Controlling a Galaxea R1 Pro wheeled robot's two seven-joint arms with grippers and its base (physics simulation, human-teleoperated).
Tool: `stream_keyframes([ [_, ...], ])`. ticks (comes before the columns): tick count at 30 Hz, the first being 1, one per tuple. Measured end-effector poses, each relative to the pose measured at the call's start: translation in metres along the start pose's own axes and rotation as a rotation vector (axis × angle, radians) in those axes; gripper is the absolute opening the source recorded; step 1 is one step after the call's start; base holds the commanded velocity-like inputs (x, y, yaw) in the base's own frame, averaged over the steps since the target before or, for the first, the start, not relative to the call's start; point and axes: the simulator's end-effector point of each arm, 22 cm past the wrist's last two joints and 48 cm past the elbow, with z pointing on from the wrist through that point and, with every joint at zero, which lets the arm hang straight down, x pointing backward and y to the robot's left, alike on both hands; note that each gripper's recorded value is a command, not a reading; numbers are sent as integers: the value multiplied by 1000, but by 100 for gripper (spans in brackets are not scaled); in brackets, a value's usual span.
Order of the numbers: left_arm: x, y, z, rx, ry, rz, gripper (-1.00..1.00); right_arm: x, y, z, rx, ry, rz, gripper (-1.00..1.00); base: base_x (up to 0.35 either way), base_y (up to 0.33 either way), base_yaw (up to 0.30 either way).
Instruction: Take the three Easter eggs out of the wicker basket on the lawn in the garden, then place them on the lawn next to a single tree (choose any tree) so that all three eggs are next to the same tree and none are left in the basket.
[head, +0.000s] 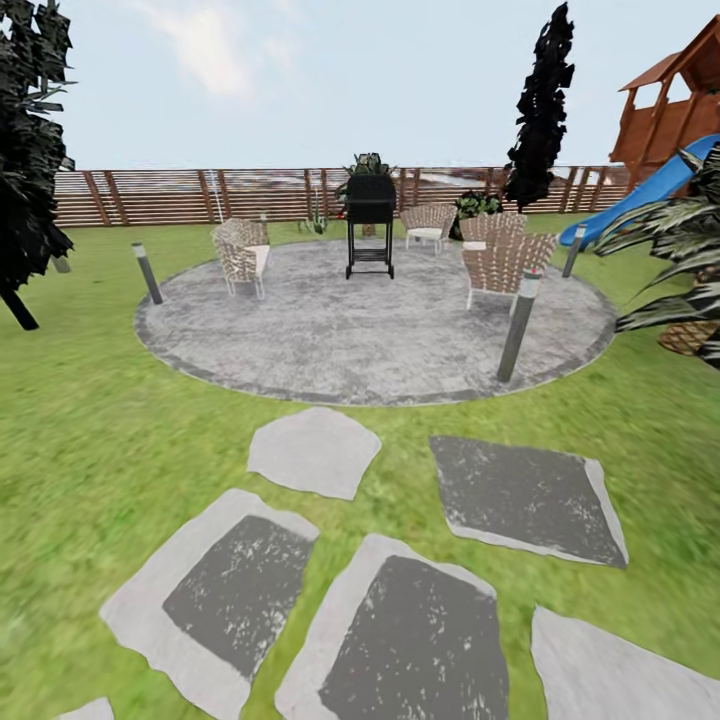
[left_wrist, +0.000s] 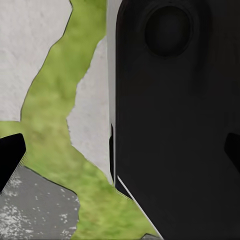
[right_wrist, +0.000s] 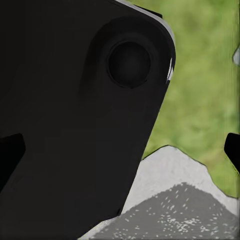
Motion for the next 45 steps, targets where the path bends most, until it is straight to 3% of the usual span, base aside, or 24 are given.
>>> stream_keyframes([
  [9, 0, 0, 0, 0, 0, 0, 100, -19, 2, 1, -4, -44, 4, 100, 339, 0, 0],
  [20, 0, -1, 0, 1, 0, 0, 100, -15, -1, 1, -1, -37, 7, 100, 339, 0, 7],
  [29, 0, -1, 0, 1, 0, 0, 100, -16, 0, 1, 2, -37, -1, 100, 339, 0, 218],
  [45, 0, 0, 0, 0, 0, 0, 100, -15, 4, 1, -9, -36, 5, 100, 339, 0, 8],
])
